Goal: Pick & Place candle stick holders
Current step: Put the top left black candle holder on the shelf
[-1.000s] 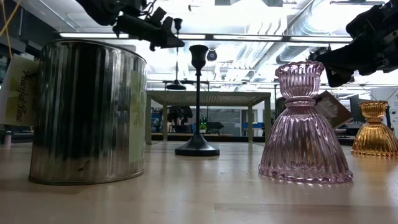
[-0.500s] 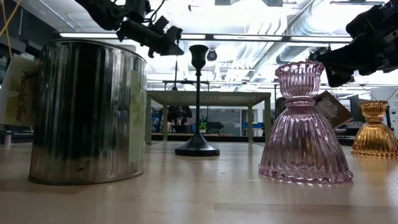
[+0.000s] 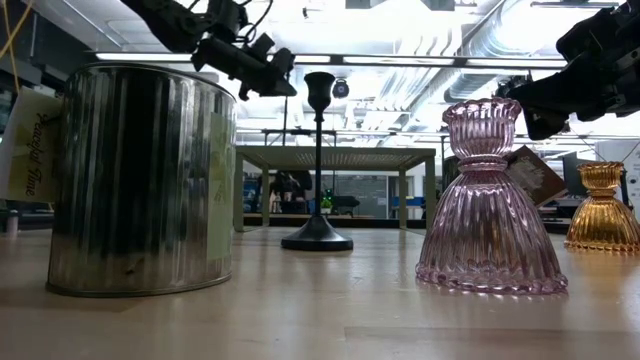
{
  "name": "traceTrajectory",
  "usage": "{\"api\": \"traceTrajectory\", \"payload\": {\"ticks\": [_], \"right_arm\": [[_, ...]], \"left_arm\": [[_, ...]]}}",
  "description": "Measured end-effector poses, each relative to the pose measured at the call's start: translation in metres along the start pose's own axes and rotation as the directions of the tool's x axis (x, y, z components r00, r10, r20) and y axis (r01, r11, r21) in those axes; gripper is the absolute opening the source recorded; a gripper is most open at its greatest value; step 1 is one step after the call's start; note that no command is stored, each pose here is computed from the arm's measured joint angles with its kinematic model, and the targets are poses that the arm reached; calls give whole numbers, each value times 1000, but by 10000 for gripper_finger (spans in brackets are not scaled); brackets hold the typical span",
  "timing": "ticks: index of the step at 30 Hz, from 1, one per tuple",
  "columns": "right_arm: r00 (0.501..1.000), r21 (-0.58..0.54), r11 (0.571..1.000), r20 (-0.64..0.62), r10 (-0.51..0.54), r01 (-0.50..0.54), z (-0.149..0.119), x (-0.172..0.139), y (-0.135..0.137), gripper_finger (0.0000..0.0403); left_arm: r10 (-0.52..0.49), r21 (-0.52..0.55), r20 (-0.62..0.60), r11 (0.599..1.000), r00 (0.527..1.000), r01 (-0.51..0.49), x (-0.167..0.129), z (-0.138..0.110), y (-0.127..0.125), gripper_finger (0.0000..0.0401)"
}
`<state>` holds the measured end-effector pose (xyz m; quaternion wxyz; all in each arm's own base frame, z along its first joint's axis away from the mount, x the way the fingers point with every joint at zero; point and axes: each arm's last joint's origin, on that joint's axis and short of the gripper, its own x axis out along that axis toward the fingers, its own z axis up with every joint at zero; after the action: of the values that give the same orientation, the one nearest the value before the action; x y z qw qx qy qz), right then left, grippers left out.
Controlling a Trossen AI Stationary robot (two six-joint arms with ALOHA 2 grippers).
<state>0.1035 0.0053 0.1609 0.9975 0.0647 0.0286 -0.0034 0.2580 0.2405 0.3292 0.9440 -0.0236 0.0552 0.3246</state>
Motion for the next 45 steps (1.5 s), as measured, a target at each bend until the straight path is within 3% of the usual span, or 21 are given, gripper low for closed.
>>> {"api": "traceTrajectory", "payload": {"ticks": [45], "right_arm": [[1000, 0, 1000, 0, 0, 0, 0, 0, 0, 4]], "left_arm": [[39, -9, 22, 999, 999, -39, 3, -2, 2, 5]]}}
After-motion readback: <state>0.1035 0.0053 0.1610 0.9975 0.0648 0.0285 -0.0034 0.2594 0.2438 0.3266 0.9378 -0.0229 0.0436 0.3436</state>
